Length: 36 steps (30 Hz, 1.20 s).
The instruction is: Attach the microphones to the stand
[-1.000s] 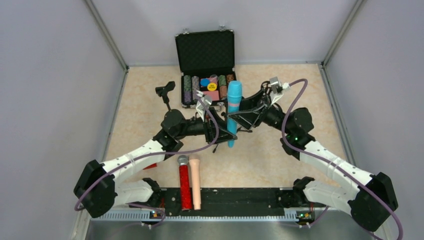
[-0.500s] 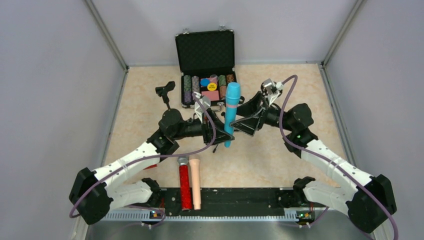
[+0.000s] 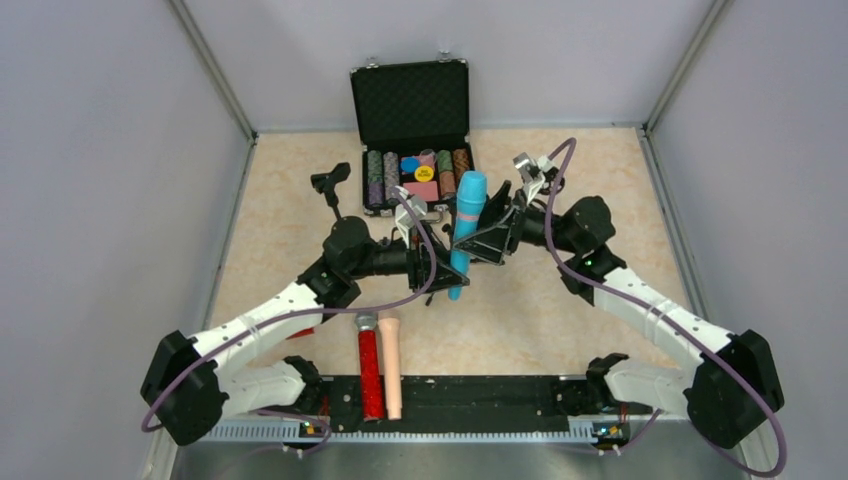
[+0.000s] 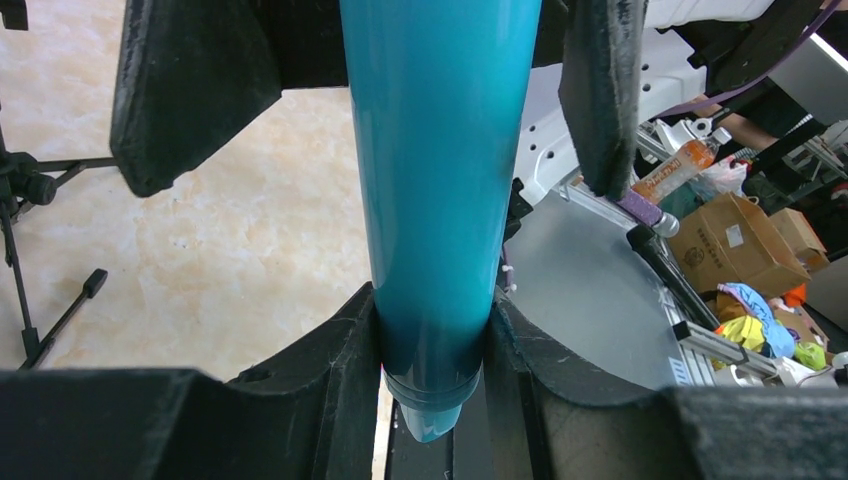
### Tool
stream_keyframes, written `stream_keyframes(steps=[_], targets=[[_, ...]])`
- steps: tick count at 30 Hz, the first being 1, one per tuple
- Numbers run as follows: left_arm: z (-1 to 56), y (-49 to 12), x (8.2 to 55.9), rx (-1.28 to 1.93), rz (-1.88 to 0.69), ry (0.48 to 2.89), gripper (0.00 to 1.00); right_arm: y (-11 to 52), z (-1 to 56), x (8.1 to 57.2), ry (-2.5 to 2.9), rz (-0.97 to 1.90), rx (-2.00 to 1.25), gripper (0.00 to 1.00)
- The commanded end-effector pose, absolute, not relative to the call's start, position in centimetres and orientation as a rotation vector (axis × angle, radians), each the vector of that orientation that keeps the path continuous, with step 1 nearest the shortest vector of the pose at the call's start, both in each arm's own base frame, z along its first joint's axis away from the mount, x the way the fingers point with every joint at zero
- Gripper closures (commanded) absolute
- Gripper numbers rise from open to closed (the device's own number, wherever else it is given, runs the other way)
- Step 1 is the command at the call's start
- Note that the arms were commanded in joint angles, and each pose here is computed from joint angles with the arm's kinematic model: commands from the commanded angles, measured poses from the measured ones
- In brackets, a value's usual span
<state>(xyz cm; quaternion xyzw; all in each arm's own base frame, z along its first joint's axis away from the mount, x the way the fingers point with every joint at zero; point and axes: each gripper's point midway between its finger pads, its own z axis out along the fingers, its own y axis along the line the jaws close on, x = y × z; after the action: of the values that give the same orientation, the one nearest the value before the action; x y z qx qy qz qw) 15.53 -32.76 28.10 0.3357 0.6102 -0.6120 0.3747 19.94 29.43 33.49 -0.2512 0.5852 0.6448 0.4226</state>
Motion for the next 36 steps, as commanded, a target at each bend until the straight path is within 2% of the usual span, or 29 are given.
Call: stream_keyframes(steps=[1, 11, 14, 15, 16, 19, 24, 26, 28, 30, 32, 36], targets=[[30.9, -33.0, 15.3, 0.902, -1.582, 1.448, 1.00, 29.4, 36.5, 20.2, 1.361, 1.621, -0.656, 0.13], [29.9, -32.8, 15.1, 0.898, -1.581, 1.485, 1.00, 29.4, 37.8, 19.8, 1.323, 1.647, -0.669, 0.31], [29.7, -32.7, 15.2, 0.888, -1.574, 1.492, 1.00, 29.5, 37.6, 19.8, 1.326, 1.650, -0.680, 0.49], [29.7, -32.7, 15.2, 0.886, -1.573, 1.492, 1.00, 29.5, 37.6, 19.7, 1.328, 1.654, -0.685, 0.58], [29.7, -32.7, 15.2, 0.886, -1.574, 1.495, 1.00, 29.6, 37.6, 19.7, 1.329, 1.659, -0.688, 0.72], [29.7, -32.7, 15.4, 0.873, -1.567, 1.499, 1.00, 29.6, 37.4, 19.5, 1.327, 1.664, -0.697, 1.00], [29.5, -32.7, 16.1, 0.830, -1.541, 1.517, 1.00, 29.4, 37.3, 19.8, 1.334, 1.638, -0.684, 1.00], [29.5, -32.7, 16.3, 0.815, -1.530, 1.523, 0.80, 29.4, 37.0, 20.0, 1.346, 1.616, -0.677, 1.00], [29.3, -32.6, 16.9, 0.777, -1.513, 1.533, 0.50, 29.4, 36.5, 20.3, 1.363, 1.593, -0.667, 1.00], [29.2, -32.5, 17.9, 0.704, -1.484, 1.553, 0.27, 29.3, 36.2, 20.6, 1.378, 1.577, -0.656, 1.00], [29.1, -32.5, 18.6, 0.640, -1.477, 1.572, 0.16, 29.3, 35.8, 21.0, 1.403, 1.557, -0.635, 1.00], [29.0, -32.5, 19.4, 0.562, -1.484, 1.581, 0.10, 28.9, 34.6, 21.6, 1.452, 1.497, -0.597, 1.00]])
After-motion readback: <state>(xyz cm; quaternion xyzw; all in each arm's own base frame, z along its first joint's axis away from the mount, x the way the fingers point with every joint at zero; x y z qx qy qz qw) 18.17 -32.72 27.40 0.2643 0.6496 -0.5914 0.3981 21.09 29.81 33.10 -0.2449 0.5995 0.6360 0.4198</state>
